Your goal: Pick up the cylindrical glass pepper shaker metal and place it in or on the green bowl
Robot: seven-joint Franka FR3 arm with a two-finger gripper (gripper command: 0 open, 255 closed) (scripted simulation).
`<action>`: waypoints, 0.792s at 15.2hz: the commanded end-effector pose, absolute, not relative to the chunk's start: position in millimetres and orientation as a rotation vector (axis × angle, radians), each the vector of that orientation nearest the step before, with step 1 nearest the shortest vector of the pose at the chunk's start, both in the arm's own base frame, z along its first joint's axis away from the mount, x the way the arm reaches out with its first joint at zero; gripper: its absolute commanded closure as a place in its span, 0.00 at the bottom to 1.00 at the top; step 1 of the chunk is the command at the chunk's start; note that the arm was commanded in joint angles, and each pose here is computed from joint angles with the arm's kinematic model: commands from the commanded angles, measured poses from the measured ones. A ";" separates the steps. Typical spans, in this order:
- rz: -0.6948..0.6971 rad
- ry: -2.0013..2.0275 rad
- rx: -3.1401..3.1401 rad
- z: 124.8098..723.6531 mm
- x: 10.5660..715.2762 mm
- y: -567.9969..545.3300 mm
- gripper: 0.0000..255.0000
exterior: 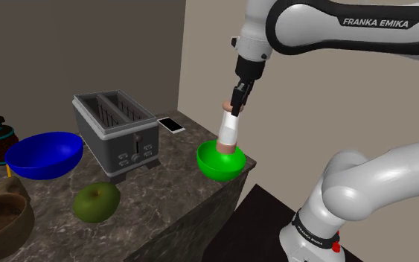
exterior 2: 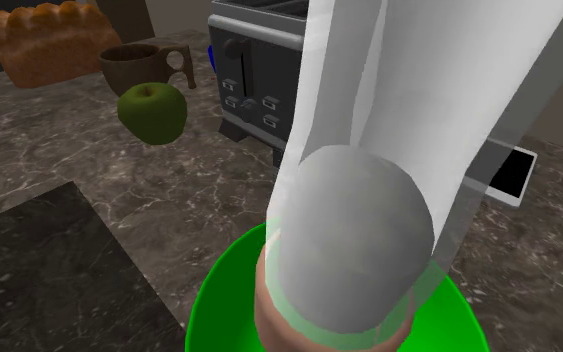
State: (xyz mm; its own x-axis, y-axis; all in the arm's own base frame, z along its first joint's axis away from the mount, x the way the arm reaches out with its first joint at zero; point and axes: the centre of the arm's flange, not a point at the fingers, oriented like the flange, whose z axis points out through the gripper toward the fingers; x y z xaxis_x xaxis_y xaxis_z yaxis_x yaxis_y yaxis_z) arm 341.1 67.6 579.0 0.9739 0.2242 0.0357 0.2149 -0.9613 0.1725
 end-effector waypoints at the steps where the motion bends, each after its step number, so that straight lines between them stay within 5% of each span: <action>1: 0.083 0.331 2.954 568.0 341.2 67.9 1.00; 12: 0.083 0.331 2.954 543.7 341.2 67.9 1.00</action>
State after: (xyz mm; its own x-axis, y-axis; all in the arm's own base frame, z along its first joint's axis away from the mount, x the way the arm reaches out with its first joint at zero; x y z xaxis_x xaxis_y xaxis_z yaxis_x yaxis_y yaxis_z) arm 341.2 67.9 543.7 0.9739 0.2242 0.0360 0.2149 -0.9613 0.1726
